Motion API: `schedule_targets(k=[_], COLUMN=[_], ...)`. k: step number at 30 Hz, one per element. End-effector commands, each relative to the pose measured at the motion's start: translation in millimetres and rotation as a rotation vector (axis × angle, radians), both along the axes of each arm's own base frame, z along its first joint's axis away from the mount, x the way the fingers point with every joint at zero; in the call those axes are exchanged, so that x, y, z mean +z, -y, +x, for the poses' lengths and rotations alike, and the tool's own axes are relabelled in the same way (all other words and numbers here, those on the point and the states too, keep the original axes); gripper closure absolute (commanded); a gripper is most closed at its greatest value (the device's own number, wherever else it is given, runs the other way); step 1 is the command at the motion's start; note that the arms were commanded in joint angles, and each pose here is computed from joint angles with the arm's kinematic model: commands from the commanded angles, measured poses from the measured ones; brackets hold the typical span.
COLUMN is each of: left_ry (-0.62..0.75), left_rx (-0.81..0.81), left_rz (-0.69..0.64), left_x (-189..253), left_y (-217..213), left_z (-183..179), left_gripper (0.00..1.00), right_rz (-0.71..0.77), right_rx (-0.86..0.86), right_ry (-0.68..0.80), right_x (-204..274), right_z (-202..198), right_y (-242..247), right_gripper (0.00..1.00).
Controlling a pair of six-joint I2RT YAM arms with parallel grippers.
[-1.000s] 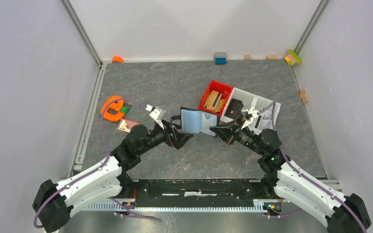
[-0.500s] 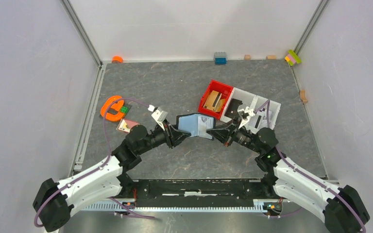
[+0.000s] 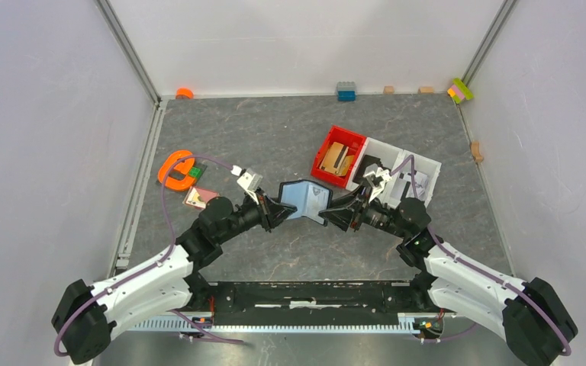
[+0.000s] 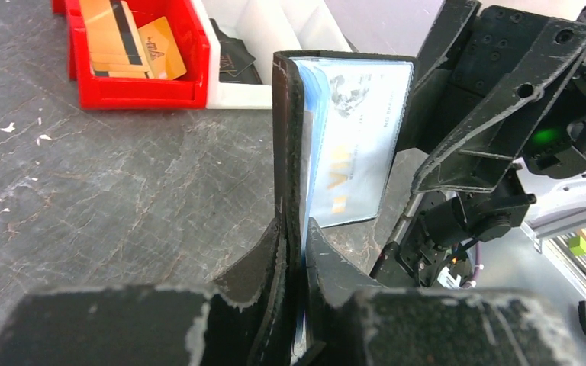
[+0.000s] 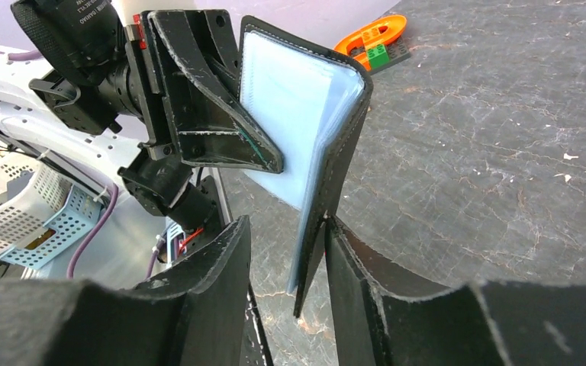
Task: Take the credit cards out of the card holder
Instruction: Remove the credit card from the card holder.
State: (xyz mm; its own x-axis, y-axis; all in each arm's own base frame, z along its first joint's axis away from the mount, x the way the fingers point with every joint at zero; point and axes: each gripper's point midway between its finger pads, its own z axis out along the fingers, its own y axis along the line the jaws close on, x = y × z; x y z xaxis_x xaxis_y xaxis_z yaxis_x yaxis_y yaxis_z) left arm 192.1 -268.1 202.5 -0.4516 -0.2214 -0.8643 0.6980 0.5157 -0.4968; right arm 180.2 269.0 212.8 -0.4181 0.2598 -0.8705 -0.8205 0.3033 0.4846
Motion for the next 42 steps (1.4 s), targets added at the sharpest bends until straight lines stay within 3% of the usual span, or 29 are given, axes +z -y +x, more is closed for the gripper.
schedule_targets(k=[1, 9, 14, 16, 22, 42], left_ry=[0.057, 0.064, 0.096, 0.101, 0.081, 0.078], left_rx=[0.079, 0.059, -0.083, -0.167, -0.34, -0.355], left_rz=[-0.036, -0.062, -0.108, -0.127, -0.152, -0.156], left_x=[21, 28, 39, 42, 45, 46], left_y=[-9, -8, 7, 16, 34, 37], left_z=[11, 6, -13, -23, -43, -45], left_gripper=[0.98, 0.98, 0.98, 0.98, 0.98, 0.98], right_rz=[0.028, 0.019, 0.009, 0.006, -0.001, -0.047], right_rx=[0.014, 0.013, 0.007, 0.015, 0.014, 0.002], right_ry=[0.066, 0.068, 0.043, 0.035, 0.021, -0.018], right_x=[13, 11, 5, 4, 0, -12], right_z=[-3, -2, 2, 2, 3, 9], right_y=[0, -1, -2, -4, -5, -9], right_gripper=[0.54, 0.61, 0.83, 0.87, 0.87, 0.78])
